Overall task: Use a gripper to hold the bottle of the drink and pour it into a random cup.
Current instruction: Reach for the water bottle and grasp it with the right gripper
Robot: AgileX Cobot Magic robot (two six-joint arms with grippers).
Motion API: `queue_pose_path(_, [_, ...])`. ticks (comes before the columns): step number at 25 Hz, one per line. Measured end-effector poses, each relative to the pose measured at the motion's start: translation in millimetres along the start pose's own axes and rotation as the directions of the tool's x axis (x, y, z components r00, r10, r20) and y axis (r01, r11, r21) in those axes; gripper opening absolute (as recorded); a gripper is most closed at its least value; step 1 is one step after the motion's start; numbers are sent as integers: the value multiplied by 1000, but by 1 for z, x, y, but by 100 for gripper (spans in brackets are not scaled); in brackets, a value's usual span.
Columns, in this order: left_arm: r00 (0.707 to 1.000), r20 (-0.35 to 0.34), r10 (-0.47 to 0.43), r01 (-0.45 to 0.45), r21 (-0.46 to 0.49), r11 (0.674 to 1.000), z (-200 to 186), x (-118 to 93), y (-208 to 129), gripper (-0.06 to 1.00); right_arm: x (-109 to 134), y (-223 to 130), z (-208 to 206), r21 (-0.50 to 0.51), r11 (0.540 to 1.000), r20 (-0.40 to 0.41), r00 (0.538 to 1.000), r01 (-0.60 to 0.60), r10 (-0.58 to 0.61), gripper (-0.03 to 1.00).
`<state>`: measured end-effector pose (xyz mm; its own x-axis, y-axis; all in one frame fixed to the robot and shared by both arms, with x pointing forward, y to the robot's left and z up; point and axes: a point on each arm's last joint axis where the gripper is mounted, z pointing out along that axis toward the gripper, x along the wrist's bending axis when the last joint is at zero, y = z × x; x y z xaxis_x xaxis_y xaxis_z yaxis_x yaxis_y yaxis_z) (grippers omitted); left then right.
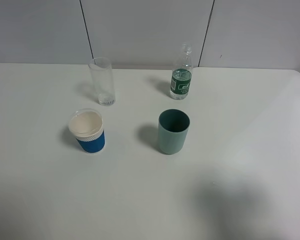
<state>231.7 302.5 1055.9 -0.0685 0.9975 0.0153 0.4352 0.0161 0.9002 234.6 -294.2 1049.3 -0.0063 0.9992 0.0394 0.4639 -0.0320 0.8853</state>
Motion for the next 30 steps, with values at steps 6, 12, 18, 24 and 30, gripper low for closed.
queue_pose_path(6, [1000, 0, 0, 0, 0, 1000, 0, 0, 0, 98, 0, 0, 0, 0, 1000, 0, 1000, 0, 0, 83])
queue_pose_path(12, [1000, 0, 0, 0, 0, 1000, 0, 0, 0, 98, 0, 0, 0, 0, 1000, 0, 1000, 0, 0, 83])
queue_pose_path(18, [1000, 0, 0, 0, 0, 1000, 0, 0, 0, 98, 0, 0, 0, 0, 1000, 0, 1000, 0, 0, 83])
queue_pose_path(24, [1000, 0, 0, 0, 0, 1000, 0, 0, 0, 98, 0, 0, 0, 0, 1000, 0, 1000, 0, 0, 83])
queue_pose_path(30, [1000, 0, 0, 0, 0, 1000, 0, 0, 0, 98, 0, 0, 0, 0, 1000, 0, 1000, 0, 0, 83])
